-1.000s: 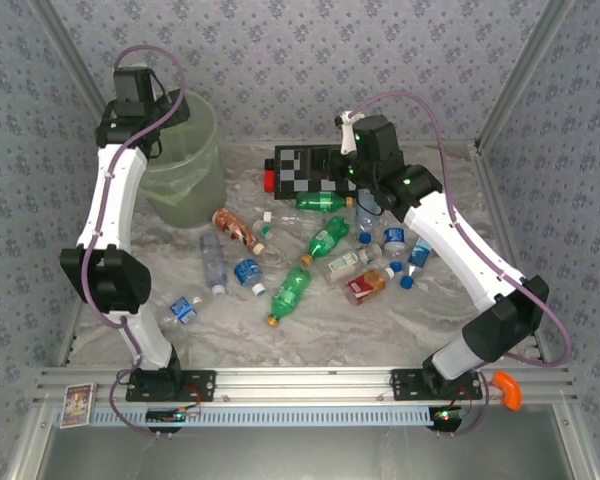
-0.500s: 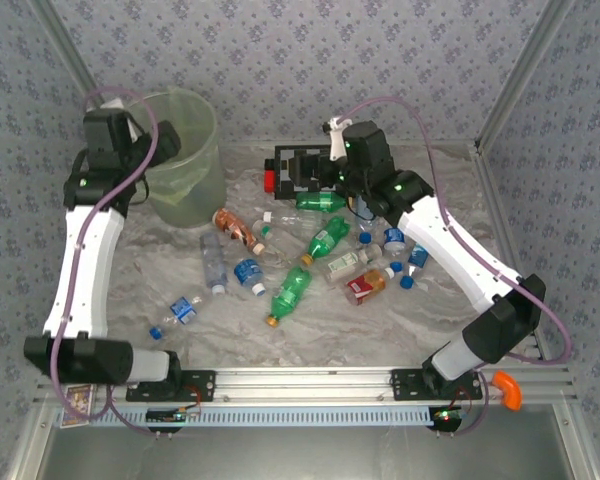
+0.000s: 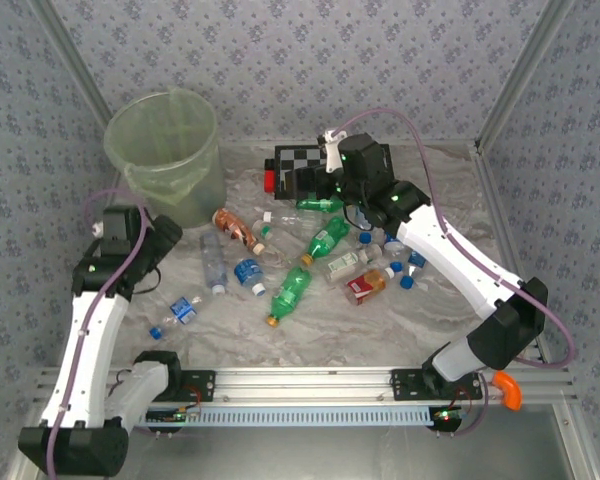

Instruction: Put the plastic bottles in the bin

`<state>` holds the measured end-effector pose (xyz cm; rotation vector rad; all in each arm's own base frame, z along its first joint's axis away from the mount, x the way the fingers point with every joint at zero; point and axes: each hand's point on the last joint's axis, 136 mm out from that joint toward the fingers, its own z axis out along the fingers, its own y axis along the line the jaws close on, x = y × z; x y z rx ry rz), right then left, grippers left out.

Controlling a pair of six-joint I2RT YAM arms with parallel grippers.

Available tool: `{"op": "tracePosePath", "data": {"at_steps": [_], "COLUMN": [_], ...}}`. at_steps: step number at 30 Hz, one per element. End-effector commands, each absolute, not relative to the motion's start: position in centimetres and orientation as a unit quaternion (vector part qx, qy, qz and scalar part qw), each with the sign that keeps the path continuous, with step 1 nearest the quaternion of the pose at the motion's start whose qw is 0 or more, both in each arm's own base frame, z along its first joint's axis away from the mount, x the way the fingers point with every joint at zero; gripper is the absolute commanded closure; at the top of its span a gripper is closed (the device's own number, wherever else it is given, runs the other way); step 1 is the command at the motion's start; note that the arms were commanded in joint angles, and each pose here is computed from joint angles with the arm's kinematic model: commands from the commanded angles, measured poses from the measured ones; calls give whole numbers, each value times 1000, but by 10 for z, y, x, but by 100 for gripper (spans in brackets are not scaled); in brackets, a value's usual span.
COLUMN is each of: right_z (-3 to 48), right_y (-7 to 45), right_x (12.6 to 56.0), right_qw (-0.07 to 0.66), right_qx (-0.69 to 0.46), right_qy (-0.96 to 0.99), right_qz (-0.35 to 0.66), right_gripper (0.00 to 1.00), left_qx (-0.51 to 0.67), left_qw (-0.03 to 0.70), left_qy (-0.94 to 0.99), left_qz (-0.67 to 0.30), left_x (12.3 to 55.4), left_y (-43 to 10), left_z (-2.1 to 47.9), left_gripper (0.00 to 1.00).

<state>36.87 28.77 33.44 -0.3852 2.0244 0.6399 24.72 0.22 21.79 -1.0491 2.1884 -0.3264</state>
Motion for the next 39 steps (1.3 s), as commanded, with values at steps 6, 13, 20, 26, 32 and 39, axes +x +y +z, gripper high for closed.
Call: {"op": "tracePosePath", "data": {"at_steps": [6,13,20,26,32,39], "right_z": [340,332,331,329,328,331], "right_y": [291,285,283,285,285,282], "right_x": [365,367,371,373,374,374], "right_qw": [481,477,476,471,470,473], "right_qx": [-171,-165,-161,-162,-164,-165], "right_qy": [817,824,827,830,831,831], "right_qz": [267,256,252,252,249,240], "right_gripper": [1,1,1,1,1,1], "left_qx": [-645,-712,-739,-769,-789,-791], "left_qw": [193,133,106,88,97,92], "left_qy": [713,671,651,624,597,598], "left_qz": [-196,-162,-136,-109,-105,-91], "left_x": [190,166,162,157,166,177], "left_y": [-21,-23,-23,-21,-16,-12], "left_z": [137,101,90,76,59,45], "left_gripper": [16,9,9,11,13,13]}}
